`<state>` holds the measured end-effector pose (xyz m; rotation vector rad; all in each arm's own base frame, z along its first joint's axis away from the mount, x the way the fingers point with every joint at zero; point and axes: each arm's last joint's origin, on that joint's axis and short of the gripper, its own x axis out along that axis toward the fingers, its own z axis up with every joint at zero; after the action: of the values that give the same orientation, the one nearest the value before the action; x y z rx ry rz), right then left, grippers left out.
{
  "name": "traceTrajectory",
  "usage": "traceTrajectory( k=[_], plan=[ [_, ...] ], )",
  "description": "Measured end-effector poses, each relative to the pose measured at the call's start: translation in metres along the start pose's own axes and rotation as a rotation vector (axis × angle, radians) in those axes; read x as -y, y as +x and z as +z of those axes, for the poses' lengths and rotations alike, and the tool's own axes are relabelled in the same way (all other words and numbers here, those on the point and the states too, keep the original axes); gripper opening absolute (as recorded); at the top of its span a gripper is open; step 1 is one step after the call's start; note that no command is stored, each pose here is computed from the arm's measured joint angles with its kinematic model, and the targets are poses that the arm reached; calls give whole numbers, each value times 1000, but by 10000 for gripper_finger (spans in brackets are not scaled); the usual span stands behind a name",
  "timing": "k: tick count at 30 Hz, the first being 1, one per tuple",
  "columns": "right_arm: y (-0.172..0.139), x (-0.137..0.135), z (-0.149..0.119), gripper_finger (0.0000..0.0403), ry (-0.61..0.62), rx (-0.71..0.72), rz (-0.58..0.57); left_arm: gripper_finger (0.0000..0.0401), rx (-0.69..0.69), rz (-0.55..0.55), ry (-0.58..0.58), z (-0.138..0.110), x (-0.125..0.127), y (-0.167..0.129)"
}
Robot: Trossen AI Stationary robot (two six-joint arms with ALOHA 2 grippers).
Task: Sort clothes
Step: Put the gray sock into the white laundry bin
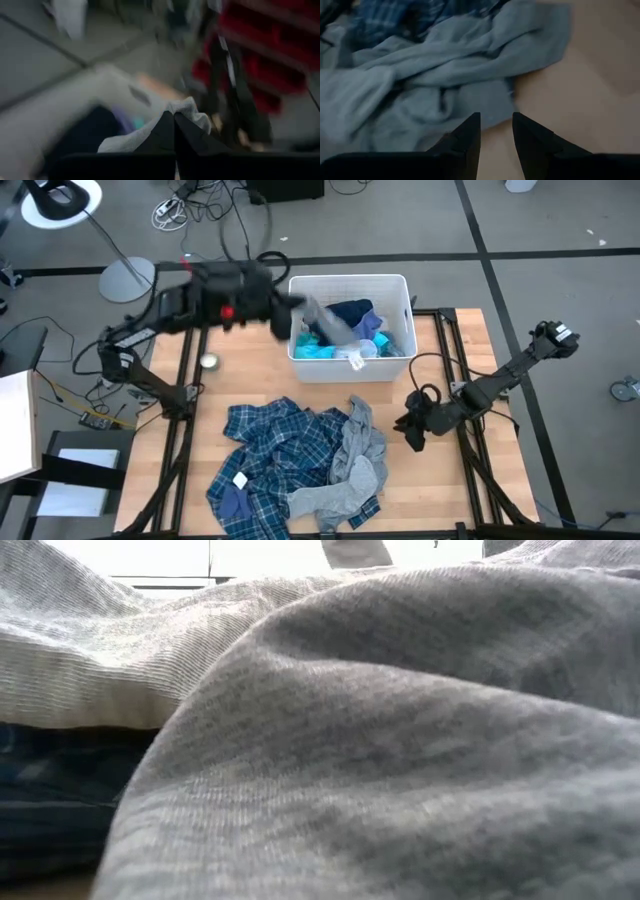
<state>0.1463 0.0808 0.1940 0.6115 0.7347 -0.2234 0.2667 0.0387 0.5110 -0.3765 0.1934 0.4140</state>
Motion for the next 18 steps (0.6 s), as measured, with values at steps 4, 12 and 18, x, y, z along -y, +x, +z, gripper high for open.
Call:
traceTrajectory(
  k=[4,12,18],
  plan=[
    [5,6,10,114,-40,-20,7,0,152,100,-7,23,-29,10],
    [11,16,25,114,-85,-66,40,25,3,121,-6,6,-57,64],
    [12,18,32,114,-97,-69,83,88,-126,-2,-84,-10,-64,103]
  ],
)
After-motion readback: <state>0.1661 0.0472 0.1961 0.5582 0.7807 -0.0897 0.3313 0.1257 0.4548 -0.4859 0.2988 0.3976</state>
